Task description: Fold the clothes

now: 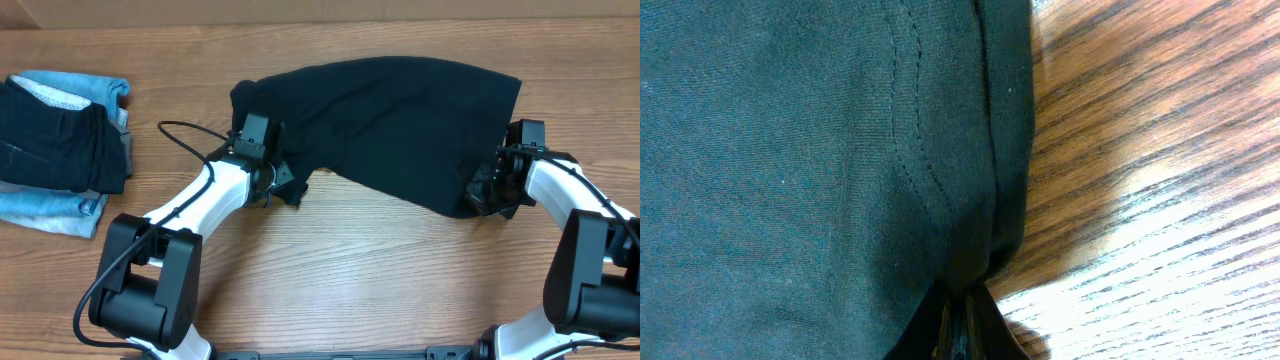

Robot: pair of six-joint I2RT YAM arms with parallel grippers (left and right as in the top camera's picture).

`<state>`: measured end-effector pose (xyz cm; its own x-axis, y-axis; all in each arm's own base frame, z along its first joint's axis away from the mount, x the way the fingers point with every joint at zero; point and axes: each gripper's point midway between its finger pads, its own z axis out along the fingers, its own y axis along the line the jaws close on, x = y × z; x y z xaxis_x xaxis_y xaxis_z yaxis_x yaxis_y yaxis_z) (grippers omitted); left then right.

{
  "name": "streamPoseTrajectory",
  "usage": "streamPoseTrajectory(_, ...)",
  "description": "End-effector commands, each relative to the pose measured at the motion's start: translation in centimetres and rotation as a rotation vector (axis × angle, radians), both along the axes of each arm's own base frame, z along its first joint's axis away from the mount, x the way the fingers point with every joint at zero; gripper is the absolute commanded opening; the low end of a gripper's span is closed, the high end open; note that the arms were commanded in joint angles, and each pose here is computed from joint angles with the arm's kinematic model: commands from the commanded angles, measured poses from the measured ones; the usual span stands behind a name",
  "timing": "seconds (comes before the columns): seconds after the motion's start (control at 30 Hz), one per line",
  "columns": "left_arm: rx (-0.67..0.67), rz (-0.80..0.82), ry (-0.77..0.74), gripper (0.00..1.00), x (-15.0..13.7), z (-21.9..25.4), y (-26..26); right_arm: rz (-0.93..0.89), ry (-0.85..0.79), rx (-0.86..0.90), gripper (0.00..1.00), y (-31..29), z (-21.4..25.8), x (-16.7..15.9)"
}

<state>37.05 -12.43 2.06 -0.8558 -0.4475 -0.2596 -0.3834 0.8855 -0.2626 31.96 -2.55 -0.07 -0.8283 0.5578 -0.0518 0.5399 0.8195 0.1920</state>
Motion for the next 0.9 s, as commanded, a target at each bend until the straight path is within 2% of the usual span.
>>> streamPoseTrajectory(0.0, 0.075, -0.104, -0.053, 0.04, 2.0, 3.2, 0.4, 0.009, 0.018, 0.001, 0.04, 0.1, 0.9, 0.6)
streamPoseTrajectory(0.1, 0.187, -0.096, -0.041, 0.04, 2.8, 7.3, 3.3, 0.009, 0.016, 0.001, 0.04, -0.1, 3.7, 1.9)
streamPoseTrajectory(0.23, 0.212, -0.091, -0.004, 0.04, 2.9, 10.0, 5.7, 0.023, 0.015, -0.003, 0.04, -0.4, 6.4, 2.7)
streamPoseTrajectory(0.33, 0.287, -0.067, 0.01, 0.04, 2.7, 10.0, 7.5, 0.017, 0.038, -0.115, 0.04, -2.4, 6.9, 2.5)
streamPoseTrajectory(0.4, 0.312, -0.057, 0.019, 0.05, 2.5, 9.9, 8.1, 0.011, 0.052, -0.123, 0.04, -2.7, 6.9, 2.2)
streamPoseTrajectory(0.53, 0.308, -0.045, 0.068, 0.1, 1.6, 9.1, 8.2, -0.007, 0.104, -0.127, 0.04, -3.4, 6.7, 0.8)
streamPoseTrajectory(0.6, 0.265, -0.059, 0.108, 0.1, 0.7, 7.8, 7.4, -0.006, 0.123, -0.128, 0.04, -3.4, 6.3, 0.3)
streamPoseTrajectory(0.7, 0.267, -0.059, 0.162, 0.1, -0.4, 5.8, 7.6, -0.008, 0.131, -0.144, 0.04, -3.6, 5.5, -0.1)
streamPoseTrajectory(0.87, 0.259, -0.067, 0.198, 0.1, -1.4, 4.5, 7.5, -0.021, 0.092, -0.219, 0.04, -5.0, 5.6, 1.0)
